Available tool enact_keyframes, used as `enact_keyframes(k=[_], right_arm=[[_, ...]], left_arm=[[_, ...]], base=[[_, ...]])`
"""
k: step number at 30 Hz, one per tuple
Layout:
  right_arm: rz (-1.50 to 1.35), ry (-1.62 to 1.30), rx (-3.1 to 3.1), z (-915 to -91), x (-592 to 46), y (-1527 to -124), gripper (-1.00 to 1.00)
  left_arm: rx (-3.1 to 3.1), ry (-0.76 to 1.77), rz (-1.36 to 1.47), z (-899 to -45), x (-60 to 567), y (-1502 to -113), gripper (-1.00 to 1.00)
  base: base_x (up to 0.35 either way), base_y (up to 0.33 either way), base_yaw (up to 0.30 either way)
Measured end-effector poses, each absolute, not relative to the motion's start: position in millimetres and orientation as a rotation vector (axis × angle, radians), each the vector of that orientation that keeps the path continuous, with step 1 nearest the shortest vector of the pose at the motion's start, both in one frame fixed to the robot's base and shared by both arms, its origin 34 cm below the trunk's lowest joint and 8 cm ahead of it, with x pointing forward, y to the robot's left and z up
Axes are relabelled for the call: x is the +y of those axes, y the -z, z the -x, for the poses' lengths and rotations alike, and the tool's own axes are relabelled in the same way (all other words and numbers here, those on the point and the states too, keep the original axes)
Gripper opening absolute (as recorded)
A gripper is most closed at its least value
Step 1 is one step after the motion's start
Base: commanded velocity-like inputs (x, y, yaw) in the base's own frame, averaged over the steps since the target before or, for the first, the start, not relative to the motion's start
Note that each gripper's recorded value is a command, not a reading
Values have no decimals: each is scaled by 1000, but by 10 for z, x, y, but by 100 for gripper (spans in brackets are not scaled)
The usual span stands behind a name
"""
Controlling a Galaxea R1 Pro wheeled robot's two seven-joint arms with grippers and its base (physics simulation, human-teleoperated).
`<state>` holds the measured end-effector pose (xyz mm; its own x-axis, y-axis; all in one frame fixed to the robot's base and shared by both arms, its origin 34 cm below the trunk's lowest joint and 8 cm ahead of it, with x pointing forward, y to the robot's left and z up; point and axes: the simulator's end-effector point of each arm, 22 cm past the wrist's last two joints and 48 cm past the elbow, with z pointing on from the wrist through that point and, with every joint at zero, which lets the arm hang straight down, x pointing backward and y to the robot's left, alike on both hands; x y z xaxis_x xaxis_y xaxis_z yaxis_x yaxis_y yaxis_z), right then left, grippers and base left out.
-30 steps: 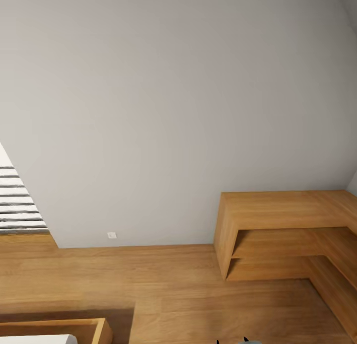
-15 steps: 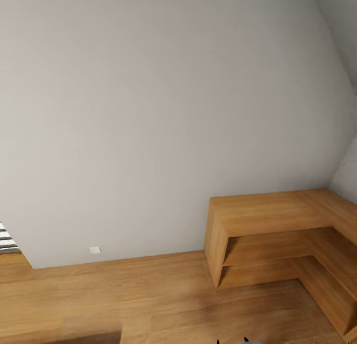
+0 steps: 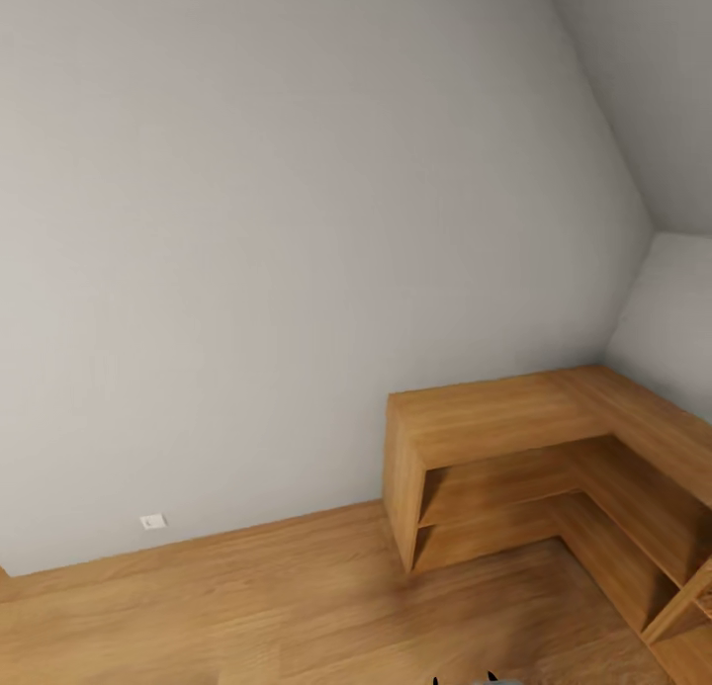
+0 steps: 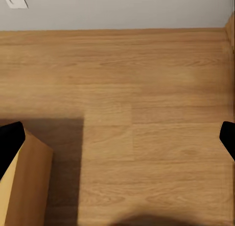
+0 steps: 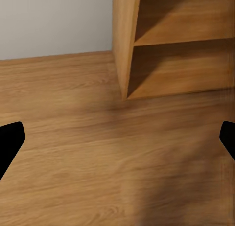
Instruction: In the bedroom, organize the workspace by keeping the computer under the desk, ensuring the monitor is on the desk, placing the keyboard on the desk next to the monitor, placing the mouse on the desk next to the keyboard, moving the folder from the swivel chair onto the desk next to the mouse, stacking the notebook on top of the folder with the pen on top of the notebook, and positioning the swivel chair next to the desk.
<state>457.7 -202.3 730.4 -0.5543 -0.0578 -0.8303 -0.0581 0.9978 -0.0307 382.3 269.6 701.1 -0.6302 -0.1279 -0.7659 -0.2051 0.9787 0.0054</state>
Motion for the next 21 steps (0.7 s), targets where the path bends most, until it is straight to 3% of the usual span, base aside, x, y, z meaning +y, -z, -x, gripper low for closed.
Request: enact_keyframes(k=[21], right_arm=[[89, 10, 2160, -4563, -2059, -7306, 100]], left_arm=[[2260, -110, 233, -3822, 2682, -7017, 100]], base=[[2, 0, -258]])
